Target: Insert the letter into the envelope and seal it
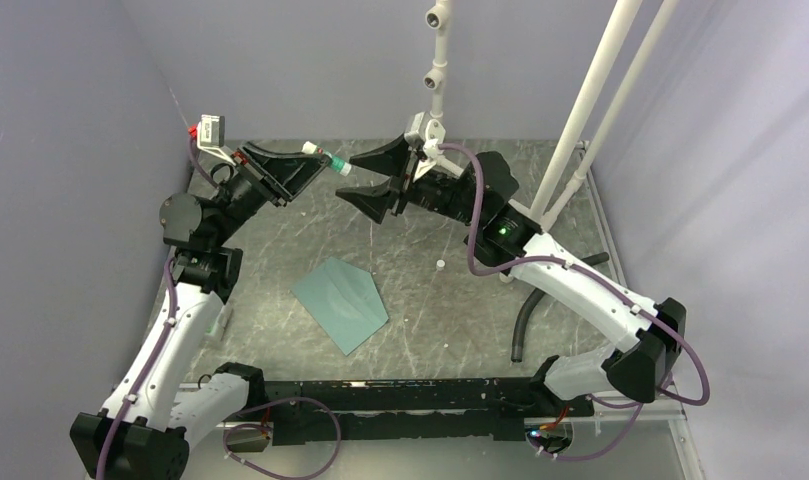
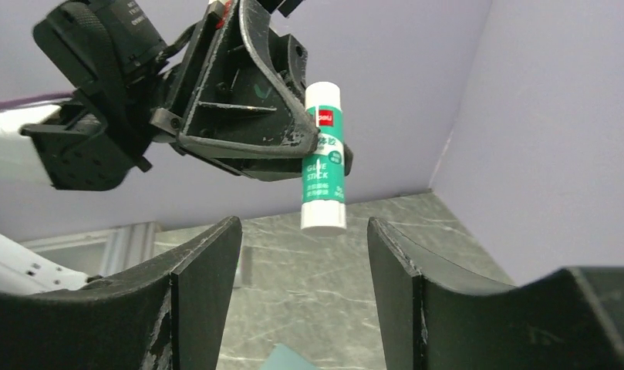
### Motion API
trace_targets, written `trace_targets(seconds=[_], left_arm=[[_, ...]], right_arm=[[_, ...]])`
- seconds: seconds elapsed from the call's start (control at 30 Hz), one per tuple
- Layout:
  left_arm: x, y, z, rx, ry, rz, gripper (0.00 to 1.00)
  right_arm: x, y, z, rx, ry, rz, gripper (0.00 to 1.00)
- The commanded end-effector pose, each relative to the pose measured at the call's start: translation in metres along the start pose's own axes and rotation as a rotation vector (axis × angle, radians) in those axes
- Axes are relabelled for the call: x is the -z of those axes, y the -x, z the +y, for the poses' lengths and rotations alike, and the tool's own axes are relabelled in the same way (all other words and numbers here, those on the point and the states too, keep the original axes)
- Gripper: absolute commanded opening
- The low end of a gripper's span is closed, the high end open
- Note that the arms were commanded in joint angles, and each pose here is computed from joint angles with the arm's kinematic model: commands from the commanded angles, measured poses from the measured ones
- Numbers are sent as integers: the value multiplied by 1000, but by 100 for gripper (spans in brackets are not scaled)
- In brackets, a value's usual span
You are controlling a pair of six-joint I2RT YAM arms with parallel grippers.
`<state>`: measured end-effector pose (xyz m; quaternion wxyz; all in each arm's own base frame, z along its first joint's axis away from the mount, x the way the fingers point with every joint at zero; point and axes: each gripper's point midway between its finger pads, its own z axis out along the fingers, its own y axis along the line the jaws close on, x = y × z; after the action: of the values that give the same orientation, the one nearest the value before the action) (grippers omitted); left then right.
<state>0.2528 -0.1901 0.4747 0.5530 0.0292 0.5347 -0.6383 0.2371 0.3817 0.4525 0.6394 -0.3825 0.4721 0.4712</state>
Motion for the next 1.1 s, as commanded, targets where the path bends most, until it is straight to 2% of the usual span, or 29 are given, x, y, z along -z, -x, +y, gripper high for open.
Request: trace_targets(seconds=[0.0,0.23,0.5,0.63,0.73,0.87,0.93,1.0,1.07], left_arm=[[-1,9,-24,-32,-59,-7,2],[-1,9,-29,-50,-65,9,3],[-2,8,-30,-51,-70,14,2],[-2,9,-30,-51,-68,10,3],[-2,10,-32,-57,-73,7,3],[-3,11,-32,-64,-73,8,2],[-3,11,-33,-68,-73,8,2],[-3,11,-33,-66,-72,10,2],[-4,11,-32,-68,-74,11,2]], right_arm=[[2,43,-2,166,-13,-70,61],[-1,46,-1,222,-15,-65,41],[-8,44,-2,212,-16,-60,39],[-15,40,-4,166,-11,-16,29],[-16,34,-3,149,-8,-3,31],[-16,29,-6,137,-24,7,42],[-16,29,-7,135,-30,7,42],[-15,31,-8,134,-40,3,34],[-16,33,-9,130,-43,3,23]])
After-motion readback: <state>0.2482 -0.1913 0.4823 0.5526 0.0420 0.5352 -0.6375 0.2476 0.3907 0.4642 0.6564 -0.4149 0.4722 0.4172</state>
